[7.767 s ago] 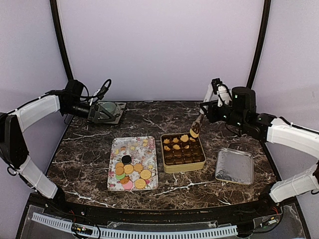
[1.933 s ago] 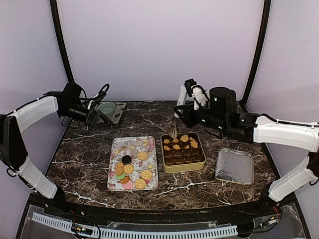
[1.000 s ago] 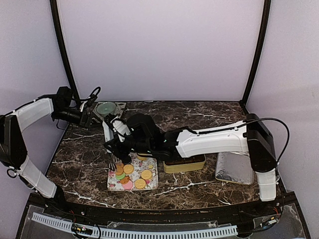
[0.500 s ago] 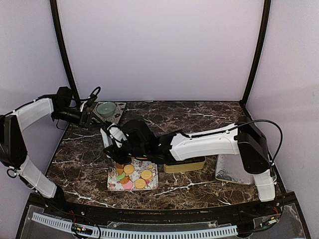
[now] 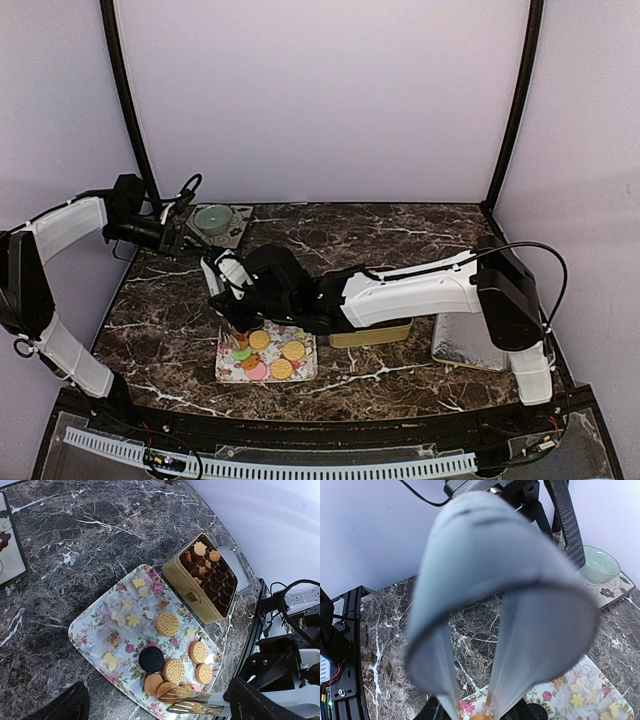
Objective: Pack the cookies
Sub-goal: Pick up the fake cookies from the plate.
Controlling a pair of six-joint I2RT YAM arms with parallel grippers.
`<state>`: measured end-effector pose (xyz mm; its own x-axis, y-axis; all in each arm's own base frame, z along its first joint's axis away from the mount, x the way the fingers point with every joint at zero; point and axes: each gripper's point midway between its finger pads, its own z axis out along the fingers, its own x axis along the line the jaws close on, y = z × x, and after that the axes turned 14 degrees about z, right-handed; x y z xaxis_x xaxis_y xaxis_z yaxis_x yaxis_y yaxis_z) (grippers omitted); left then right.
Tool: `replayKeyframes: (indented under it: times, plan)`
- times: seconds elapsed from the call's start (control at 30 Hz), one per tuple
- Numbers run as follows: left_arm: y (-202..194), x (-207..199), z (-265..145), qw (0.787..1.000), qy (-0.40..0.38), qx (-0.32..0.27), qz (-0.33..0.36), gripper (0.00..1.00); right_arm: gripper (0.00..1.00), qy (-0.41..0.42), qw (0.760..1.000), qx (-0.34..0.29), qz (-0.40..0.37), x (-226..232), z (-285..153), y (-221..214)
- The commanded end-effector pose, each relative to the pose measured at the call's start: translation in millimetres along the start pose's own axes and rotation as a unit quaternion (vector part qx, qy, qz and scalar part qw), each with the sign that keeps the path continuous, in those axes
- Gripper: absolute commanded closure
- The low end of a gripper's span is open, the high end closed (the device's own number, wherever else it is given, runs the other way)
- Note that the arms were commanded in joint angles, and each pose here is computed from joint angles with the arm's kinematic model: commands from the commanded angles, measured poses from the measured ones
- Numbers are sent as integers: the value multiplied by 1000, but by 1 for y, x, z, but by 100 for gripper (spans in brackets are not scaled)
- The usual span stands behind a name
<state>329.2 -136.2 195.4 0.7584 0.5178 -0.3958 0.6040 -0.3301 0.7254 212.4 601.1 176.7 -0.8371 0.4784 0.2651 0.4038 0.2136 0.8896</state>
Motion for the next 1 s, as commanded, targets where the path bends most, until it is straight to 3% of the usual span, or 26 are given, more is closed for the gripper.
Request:
replayKeyframes:
  times: [0.0, 0.1, 0.2, 0.33, 0.7, 0.9, 0.97]
  plan:
    - [1, -9, -5, 1000, -10, -9, -3, 1, 74, -19, 1000, -20, -6, -5, -10, 14]
    - [1, -9, -5, 1000, -11, -10, -4, 1, 78, -23, 999, -31, -8, -7, -15, 24]
    - [1, -10, -5, 1000, -11, -10, -3, 1, 76, -26, 999, -32, -11, -11, -17, 28]
    - [0, -9, -4, 1000, -11, -9, -5, 1, 85, -30, 999, -38, -2, -18, -21, 31]
    - [-2, -10, -3, 1000, -16, -10, -11, 1, 96, -25, 994, -92, 54, -48, -45, 67]
    - [-2, -10, -2, 1000, -17, -10, -12, 1, 98, -16, 991, -107, 78, -60, -58, 78]
    - [-2, -10, -2, 1000, -18, -10, -11, 1, 94, -12, 991, -105, 78, -60, -60, 76]
